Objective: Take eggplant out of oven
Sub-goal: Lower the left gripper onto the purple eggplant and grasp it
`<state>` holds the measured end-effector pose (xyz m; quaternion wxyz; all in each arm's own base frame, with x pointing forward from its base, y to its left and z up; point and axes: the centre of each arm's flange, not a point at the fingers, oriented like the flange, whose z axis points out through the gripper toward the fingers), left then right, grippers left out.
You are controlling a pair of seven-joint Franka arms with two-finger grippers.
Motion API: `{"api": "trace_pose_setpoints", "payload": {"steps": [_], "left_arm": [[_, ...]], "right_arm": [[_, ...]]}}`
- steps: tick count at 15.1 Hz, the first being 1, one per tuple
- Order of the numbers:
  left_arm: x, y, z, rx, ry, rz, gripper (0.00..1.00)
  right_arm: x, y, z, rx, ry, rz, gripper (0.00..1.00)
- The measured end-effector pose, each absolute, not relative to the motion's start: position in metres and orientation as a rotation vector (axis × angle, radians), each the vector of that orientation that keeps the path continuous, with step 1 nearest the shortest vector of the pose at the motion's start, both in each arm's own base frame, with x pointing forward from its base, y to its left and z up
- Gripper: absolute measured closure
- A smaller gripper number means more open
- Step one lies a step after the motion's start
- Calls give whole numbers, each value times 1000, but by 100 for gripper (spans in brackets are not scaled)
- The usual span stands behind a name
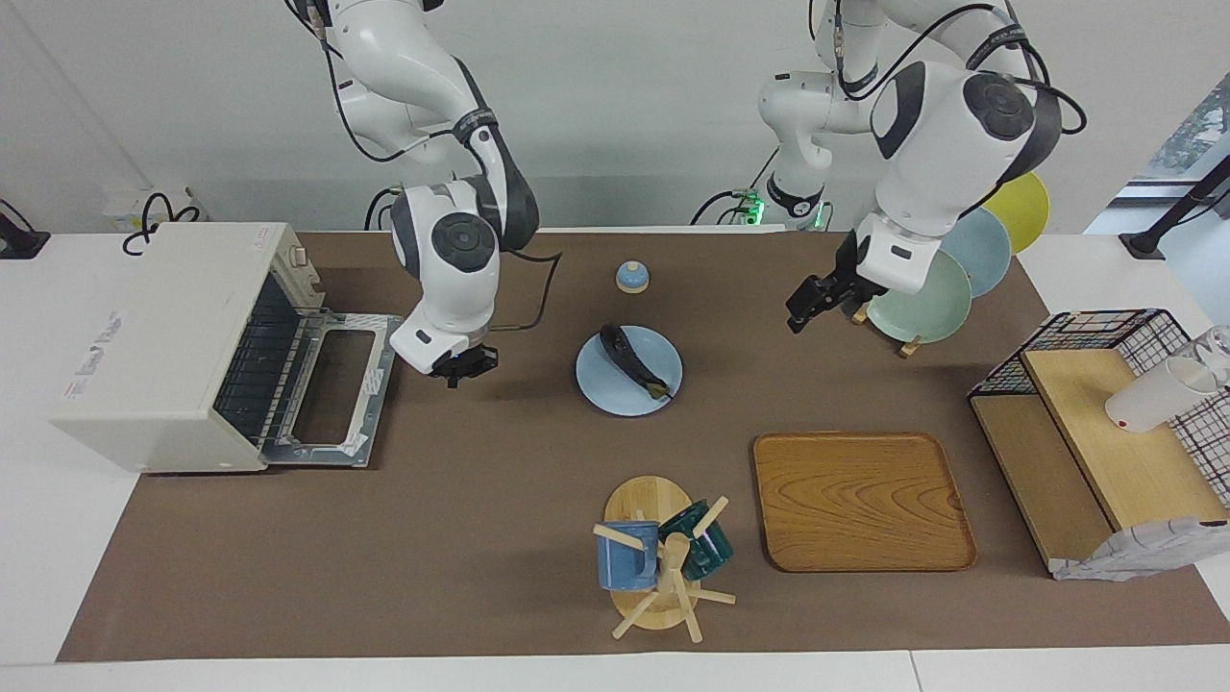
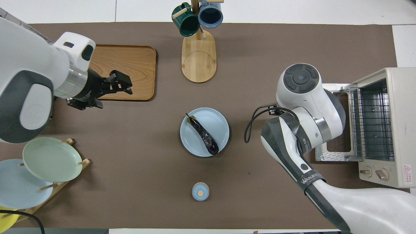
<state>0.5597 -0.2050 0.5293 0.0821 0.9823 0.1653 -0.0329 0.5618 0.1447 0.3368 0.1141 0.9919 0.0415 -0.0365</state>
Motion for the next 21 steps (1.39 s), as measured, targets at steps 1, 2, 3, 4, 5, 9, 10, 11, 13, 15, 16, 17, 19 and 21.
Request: {"api": "trace_pose_setpoints", "payload": {"steps": [1, 2, 3, 4, 5, 9, 10, 11, 13, 15, 16, 17, 19, 21], "left_arm": [[556, -224, 520, 2930, 509, -98, 0], [550, -244, 508, 2930, 526, -110, 0], [542, -263, 497, 2929, 550, -120, 0], [533, -283, 485, 2923, 592, -126, 0], [523, -302, 474, 2916, 637, -129, 0], [484, -351, 430, 2890, 773, -135, 0], [479, -356, 423, 2882, 796, -130, 0], [474, -361, 416, 2862, 826, -112, 0], [460, -376, 394, 2826, 868, -77, 0], [451, -386, 366, 2840, 868, -91, 0], [448, -393, 352, 2855, 860, -106, 0], [445, -400, 337, 2870, 849, -122, 0], [440, -412, 316, 2888, 842, -141, 0], [442, -414, 311, 2887, 857, -147, 1]], "right_arm": [[555, 132, 323, 2904, 157, -102, 99], [549, 122, 313, 2884, 211, -105, 99], [545, 116, 309, 2860, 258, -108, 99], [543, 112, 309, 2841, 289, -109, 99], [541, 109, 311, 2835, 296, -107, 99], [540, 78, 307, 2850, 289, -94, 99], [539, 70, 304, 2853, 285, -97, 99], [538, 65, 301, 2856, 279, -101, 99], [535, 59, 297, 2863, 271, -94, 99], [534, 58, 294, 2866, 271, -93, 99], [533, 57, 293, 2866, 270, -95, 99], [533, 55, 293, 2864, 267, -94, 99], [533, 56, 293, 2843, 298, -89, 99], [534, 60, 297, 2813, 333, -100, 99]]}}
